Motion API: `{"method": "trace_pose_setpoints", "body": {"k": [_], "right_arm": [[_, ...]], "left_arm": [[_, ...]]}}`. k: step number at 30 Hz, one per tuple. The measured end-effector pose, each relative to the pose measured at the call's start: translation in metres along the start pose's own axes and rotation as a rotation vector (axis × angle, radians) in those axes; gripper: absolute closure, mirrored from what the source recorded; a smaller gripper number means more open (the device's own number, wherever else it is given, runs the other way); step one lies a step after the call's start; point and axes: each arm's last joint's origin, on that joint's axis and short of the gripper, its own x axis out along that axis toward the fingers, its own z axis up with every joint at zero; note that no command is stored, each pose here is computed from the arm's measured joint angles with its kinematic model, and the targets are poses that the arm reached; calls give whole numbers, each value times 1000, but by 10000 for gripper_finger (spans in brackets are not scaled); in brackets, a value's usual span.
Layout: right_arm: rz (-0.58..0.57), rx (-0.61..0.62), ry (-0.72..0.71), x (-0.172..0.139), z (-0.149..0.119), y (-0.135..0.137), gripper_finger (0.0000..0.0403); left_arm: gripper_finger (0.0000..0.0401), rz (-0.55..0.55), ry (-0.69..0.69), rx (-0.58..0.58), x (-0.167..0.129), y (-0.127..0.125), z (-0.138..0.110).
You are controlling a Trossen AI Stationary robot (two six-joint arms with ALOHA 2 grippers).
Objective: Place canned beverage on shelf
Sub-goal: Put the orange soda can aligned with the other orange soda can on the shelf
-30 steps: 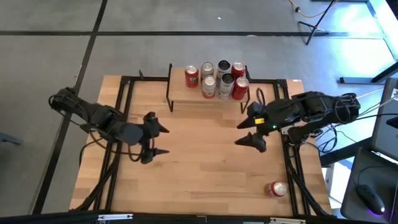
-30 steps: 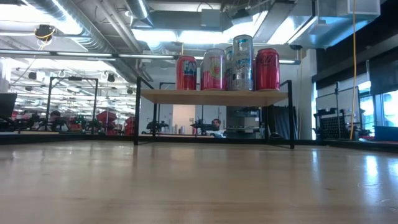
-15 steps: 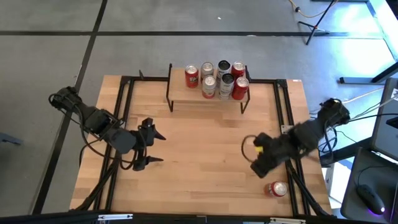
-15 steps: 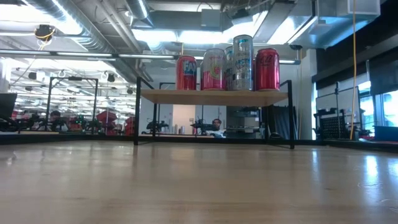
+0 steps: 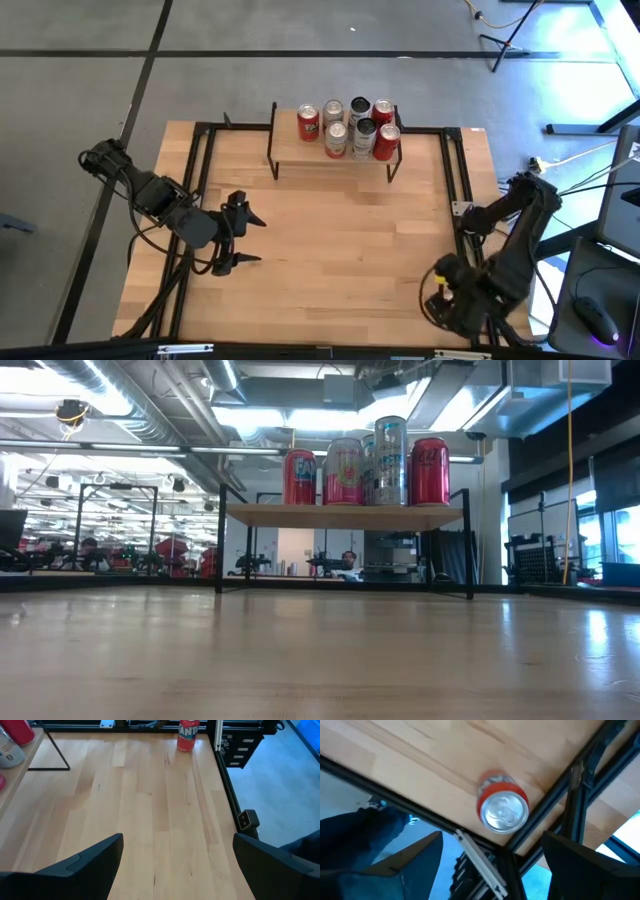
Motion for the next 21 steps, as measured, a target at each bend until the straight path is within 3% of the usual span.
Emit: {"method": "trace_pose_setpoints", "body": {"k": [6,21], "right_arm": [[-19,36,-18,29,-14,-4,72],[-72,51,-2,86,-7,-7,72]], "left_arm": [[38,0,0,1,0,0,0],[38,-11,5,-1,0,0,0]]}}
